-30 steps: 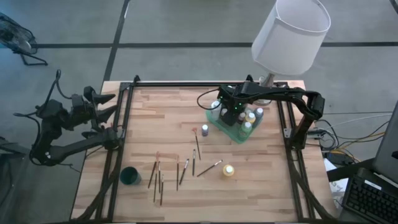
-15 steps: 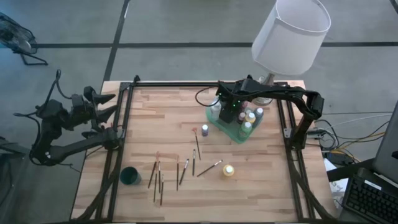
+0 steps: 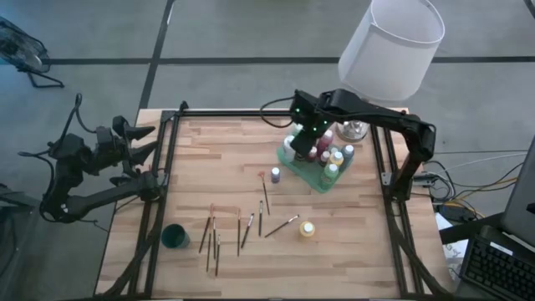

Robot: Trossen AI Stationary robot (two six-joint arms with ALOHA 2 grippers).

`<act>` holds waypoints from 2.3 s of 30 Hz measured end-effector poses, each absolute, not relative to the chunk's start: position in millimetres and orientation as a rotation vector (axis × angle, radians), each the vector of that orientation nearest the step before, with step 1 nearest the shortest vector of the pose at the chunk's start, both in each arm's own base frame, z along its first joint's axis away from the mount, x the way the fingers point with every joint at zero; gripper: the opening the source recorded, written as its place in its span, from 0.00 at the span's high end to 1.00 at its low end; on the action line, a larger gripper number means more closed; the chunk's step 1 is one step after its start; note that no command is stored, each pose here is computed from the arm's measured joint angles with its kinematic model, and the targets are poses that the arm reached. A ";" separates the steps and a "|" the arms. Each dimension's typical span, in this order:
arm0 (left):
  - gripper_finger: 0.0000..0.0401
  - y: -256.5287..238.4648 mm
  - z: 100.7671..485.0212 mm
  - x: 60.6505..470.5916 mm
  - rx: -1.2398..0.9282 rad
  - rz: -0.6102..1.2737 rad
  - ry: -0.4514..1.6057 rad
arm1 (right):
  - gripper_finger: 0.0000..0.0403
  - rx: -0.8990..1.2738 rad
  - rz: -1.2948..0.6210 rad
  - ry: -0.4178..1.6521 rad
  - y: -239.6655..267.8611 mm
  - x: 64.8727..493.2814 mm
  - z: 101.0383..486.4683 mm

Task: Pick & Place Paint Supplies
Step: Put the small blue paint bottle into the green transparent bin

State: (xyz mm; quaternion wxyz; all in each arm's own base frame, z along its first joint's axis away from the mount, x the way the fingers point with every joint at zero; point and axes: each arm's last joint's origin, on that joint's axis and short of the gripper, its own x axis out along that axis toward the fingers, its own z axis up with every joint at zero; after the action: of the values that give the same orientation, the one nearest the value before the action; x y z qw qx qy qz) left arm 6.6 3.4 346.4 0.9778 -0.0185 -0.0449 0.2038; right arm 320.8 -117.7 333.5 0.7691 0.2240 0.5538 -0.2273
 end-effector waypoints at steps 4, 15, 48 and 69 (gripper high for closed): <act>0.39 3.4 346.4 6.6 -0.037 0.410 -0.090 | 0.84 0.472 -0.451 1.137 -100.3 334.7 354.5; 0.39 3.4 346.4 6.6 -0.037 0.411 -0.090 | 0.70 0.382 -0.344 1.211 -73.4 399.8 347.7; 0.39 3.4 346.4 6.6 -0.037 0.411 -0.090 | 0.53 0.366 -0.337 1.357 -66.6 466.2 250.3; 0.39 3.4 346.4 6.5 -0.037 0.411 -0.090 | 0.58 0.342 -0.333 1.471 -65.0 461.9 237.2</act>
State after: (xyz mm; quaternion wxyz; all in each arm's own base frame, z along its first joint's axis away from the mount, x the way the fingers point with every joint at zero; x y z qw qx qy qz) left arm 6.5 3.4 346.4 0.9778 -0.0184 -0.0447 0.2039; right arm 461.9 -65.0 237.2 0.7156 0.1544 0.6644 -0.1506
